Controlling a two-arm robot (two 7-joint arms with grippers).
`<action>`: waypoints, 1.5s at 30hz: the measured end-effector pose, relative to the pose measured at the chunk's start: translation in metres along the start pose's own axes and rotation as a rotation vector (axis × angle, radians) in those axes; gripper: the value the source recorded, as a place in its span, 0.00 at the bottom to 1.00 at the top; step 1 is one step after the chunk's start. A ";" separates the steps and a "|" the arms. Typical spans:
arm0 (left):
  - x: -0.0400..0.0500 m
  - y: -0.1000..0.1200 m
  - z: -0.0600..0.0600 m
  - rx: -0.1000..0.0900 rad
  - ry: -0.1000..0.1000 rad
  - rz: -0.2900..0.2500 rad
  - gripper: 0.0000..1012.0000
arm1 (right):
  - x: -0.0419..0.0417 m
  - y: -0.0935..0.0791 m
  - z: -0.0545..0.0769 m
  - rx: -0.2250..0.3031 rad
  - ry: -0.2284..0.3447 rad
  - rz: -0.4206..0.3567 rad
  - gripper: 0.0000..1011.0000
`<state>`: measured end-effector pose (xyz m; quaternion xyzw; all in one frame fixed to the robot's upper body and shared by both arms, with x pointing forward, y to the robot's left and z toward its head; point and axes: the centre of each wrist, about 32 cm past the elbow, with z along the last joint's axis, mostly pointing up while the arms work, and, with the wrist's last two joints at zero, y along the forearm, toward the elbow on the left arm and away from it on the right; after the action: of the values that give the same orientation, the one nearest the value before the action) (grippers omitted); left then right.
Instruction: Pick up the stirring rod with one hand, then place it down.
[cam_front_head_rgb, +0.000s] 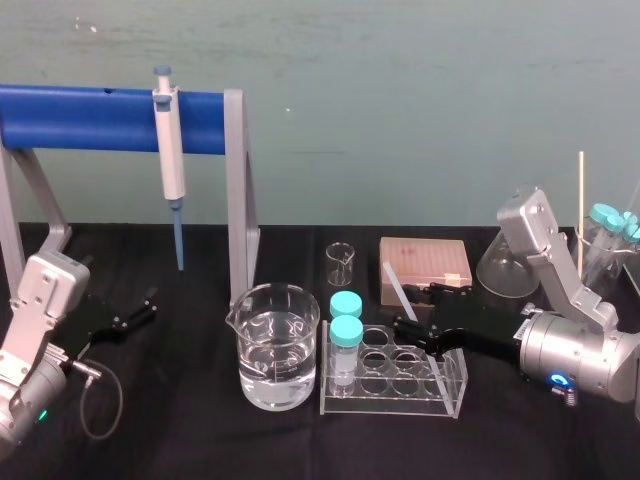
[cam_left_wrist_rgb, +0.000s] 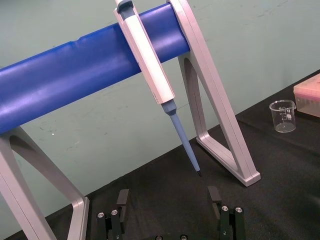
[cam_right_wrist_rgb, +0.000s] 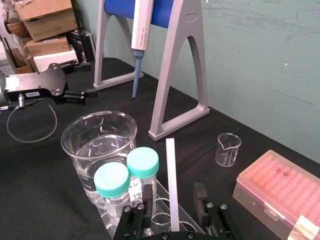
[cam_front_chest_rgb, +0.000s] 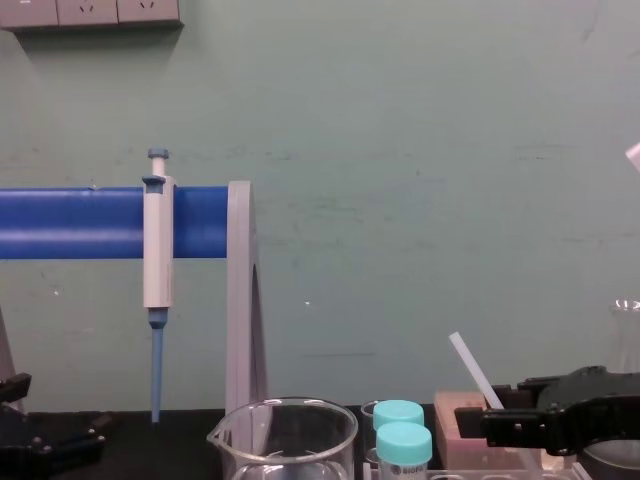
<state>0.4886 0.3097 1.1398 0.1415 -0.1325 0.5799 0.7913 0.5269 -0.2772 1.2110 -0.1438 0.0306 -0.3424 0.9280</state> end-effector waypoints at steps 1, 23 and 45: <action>0.0000 0.000 0.000 0.000 0.000 0.000 0.99 | 0.0000 0.000 0.000 0.000 0.000 0.000 0.56; 0.0000 0.000 0.000 0.000 0.000 0.000 0.99 | -0.0001 0.000 0.000 0.001 0.001 0.000 0.07; 0.0000 0.000 0.000 0.000 0.000 0.000 0.99 | -0.0102 -0.013 -0.031 0.337 -0.056 -0.089 0.07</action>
<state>0.4886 0.3097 1.1398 0.1415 -0.1325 0.5799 0.7913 0.5058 -0.2882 1.1844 0.0029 -0.0594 -0.3794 0.9233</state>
